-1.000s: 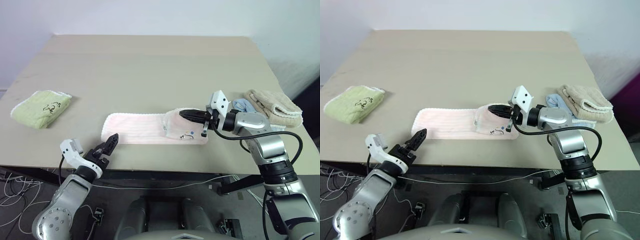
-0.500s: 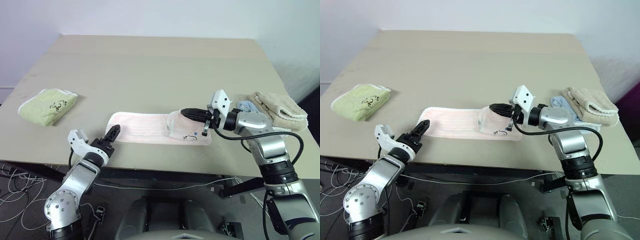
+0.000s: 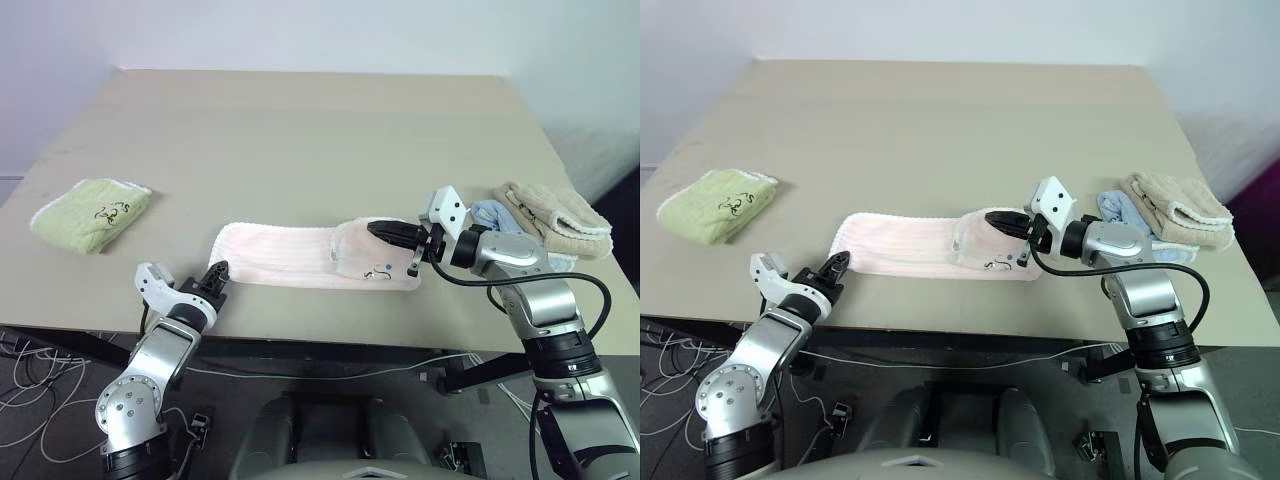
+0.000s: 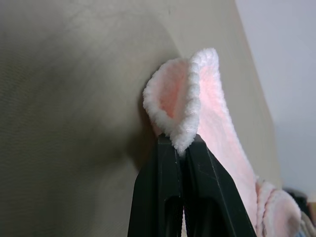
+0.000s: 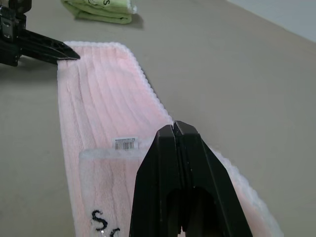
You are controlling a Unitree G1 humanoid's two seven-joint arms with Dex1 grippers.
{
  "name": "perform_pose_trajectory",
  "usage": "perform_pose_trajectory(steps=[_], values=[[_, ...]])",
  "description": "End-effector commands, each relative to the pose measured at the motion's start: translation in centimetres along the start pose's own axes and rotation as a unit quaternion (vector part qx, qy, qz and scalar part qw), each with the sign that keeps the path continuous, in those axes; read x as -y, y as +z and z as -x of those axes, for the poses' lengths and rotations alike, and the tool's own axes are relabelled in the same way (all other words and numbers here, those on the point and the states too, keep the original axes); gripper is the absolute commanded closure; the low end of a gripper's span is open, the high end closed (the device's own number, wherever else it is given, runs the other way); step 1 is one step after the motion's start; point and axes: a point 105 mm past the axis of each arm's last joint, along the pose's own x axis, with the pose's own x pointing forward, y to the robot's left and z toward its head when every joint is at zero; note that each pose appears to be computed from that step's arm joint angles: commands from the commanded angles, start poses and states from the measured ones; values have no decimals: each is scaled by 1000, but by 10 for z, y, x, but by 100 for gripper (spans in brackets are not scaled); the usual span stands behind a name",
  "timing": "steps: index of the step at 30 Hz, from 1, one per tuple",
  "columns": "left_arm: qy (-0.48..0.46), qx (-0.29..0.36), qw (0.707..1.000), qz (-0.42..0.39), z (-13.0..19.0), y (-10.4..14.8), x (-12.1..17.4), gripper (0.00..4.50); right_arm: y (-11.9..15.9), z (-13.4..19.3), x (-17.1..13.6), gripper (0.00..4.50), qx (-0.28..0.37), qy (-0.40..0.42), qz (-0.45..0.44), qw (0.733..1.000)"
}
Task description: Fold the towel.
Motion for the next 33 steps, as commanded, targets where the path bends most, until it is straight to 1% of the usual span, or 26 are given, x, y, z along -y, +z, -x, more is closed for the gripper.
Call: perform_pose_trajectory(steps=[1, 4, 7, 10, 12, 13, 15, 18, 20, 23, 26, 28, 29, 33], values=[[-29, 52, 998, -17, 4, 30, 11, 448, 15, 4, 4, 450, 15, -11, 30, 999], [-43, 93, 994, -42, 10, 60, 13, 448, 14, 6, 6, 450, 13, -17, 32, 999], [-60, 112, 988, -87, 16, 83, 18, 448, 14, 10, 8, 450, 10, -25, 34, 999], [-96, 108, 980, -139, 17, 90, 33, 448, 13, 13, 11, 450, 7, -36, 35, 999], [-132, 89, 971, -178, 15, 85, 48, 448, 13, 15, 11, 450, 6, -41, 35, 999], [-160, 65, 961, -216, 13, 74, 61, 448, 13, 16, 12, 450, 6, -45, 35, 998], [-199, 31, 943, -265, 12, 58, 76, 448, 13, 17, 12, 450, 6, -50, 34, 998], [-291, -51, 894, -338, 14, 18, 100, 448, 11, 20, 14, 450, 4, -60, 32, 998], [-324, -84, 870, -361, 15, 3, 107, 448, 11, 21, 15, 450, 3, -65, 31, 997], [-378, -158, 813, -413, 16, -37, 116, 448, 11, 23, 17, 450, 2, -74, 31, 997], [-410, -197, 766, -454, 17, -63, 120, 448, 11, 25, 18, 450, 2, -81, 31, 996], [-426, -214, 747, -464, 14, -78, 124, 448, 10, 26, 18, 450, 0, -86, 31, 996], [-431, -216, 742, -466, 12, -82, 127, 448, 10, 27, 18, 450, 0, -88, 31, 996], [-440, -222, 734, -467, 1, -95, 140, 448, 10, 29, 18, 450, -2, -94, 30, 995]])
